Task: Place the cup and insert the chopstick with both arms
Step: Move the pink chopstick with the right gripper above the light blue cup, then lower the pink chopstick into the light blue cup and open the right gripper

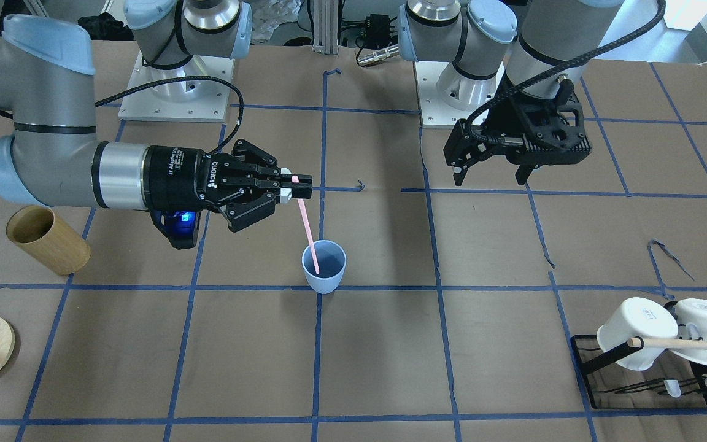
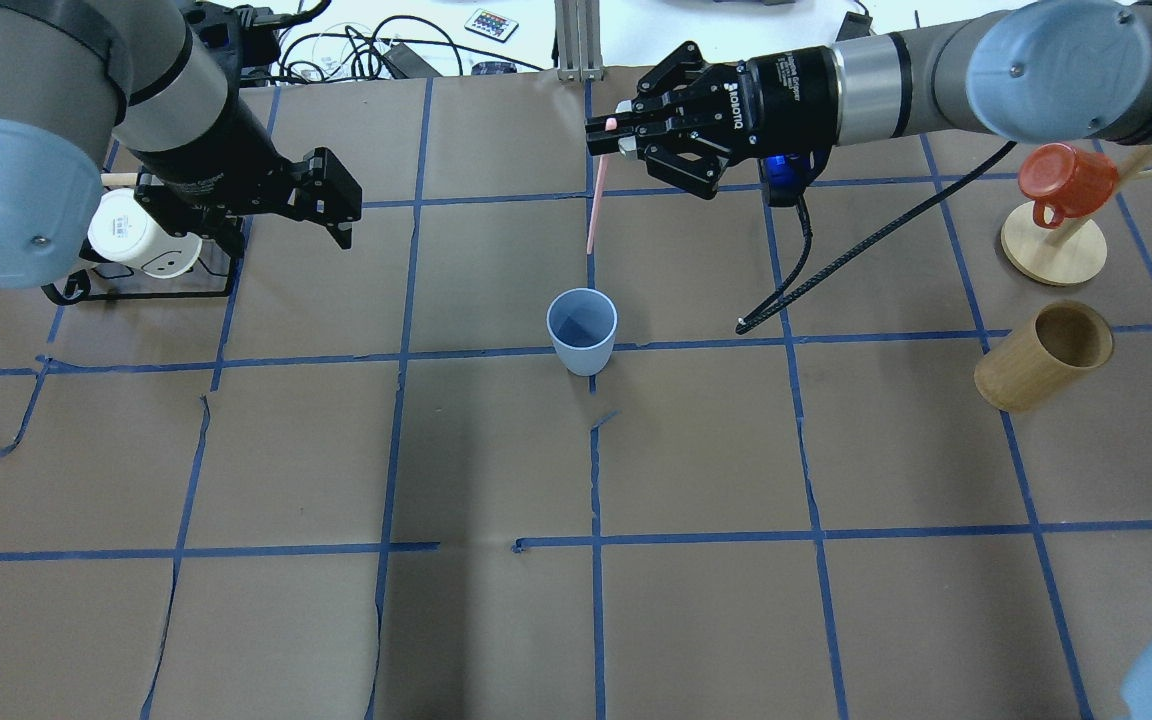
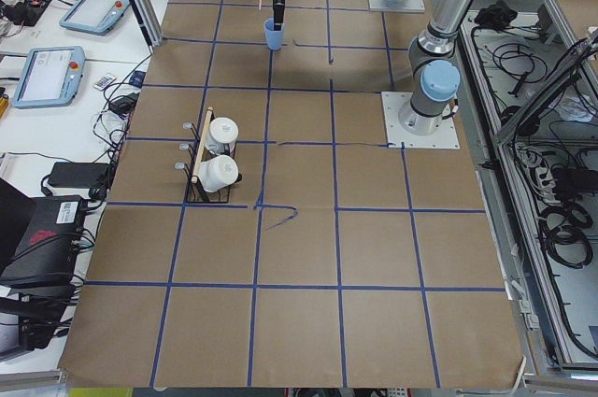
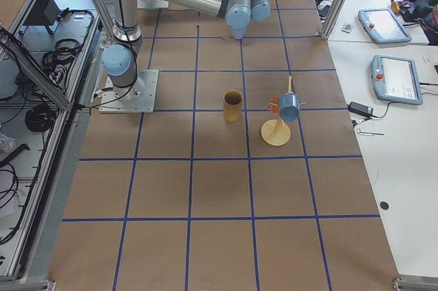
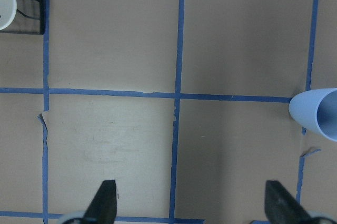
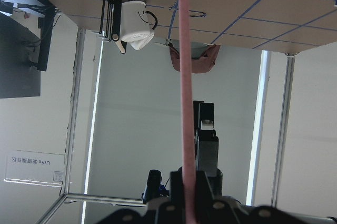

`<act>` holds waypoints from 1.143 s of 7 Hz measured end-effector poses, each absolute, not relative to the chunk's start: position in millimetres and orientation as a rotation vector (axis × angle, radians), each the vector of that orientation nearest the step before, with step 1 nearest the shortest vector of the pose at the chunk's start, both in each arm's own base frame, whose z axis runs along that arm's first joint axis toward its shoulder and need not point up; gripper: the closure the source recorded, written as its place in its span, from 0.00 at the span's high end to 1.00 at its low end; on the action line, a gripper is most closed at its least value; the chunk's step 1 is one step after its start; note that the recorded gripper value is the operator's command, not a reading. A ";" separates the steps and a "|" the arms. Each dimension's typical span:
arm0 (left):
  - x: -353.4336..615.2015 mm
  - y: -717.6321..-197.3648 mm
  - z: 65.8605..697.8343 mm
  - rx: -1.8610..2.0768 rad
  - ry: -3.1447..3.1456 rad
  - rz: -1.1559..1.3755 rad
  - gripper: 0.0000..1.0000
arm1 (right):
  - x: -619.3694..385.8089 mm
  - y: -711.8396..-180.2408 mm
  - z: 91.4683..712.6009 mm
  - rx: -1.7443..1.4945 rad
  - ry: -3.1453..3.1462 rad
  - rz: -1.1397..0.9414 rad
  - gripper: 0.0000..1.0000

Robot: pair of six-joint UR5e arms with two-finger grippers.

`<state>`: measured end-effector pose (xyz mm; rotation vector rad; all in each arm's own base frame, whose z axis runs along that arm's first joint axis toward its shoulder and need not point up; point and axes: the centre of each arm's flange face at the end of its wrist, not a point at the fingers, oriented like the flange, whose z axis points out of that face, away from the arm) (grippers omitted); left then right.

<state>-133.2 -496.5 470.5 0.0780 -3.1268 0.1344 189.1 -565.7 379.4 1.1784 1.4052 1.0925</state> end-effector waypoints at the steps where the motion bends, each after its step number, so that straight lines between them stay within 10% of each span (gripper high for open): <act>1: -132.4 -497.0 470.6 0.080 -3.126 0.134 1.00 | 192.9 -565.3 374.1 1.182 1.407 1.106 0.08; 6: -132.2 -493.0 471.4 0.080 -3.126 0.131 1.00 | 193.8 -567.6 349.4 1.267 1.425 1.199 0.09; 7: -131.5 -492.2 472.1 0.082 -3.126 0.128 1.00 | 194.0 -567.4 348.7 1.282 1.421 1.212 0.20; 8: -131.4 -492.0 472.5 0.082 -3.126 0.128 1.00 | 194.3 -567.3 348.3 1.289 1.417 1.218 0.60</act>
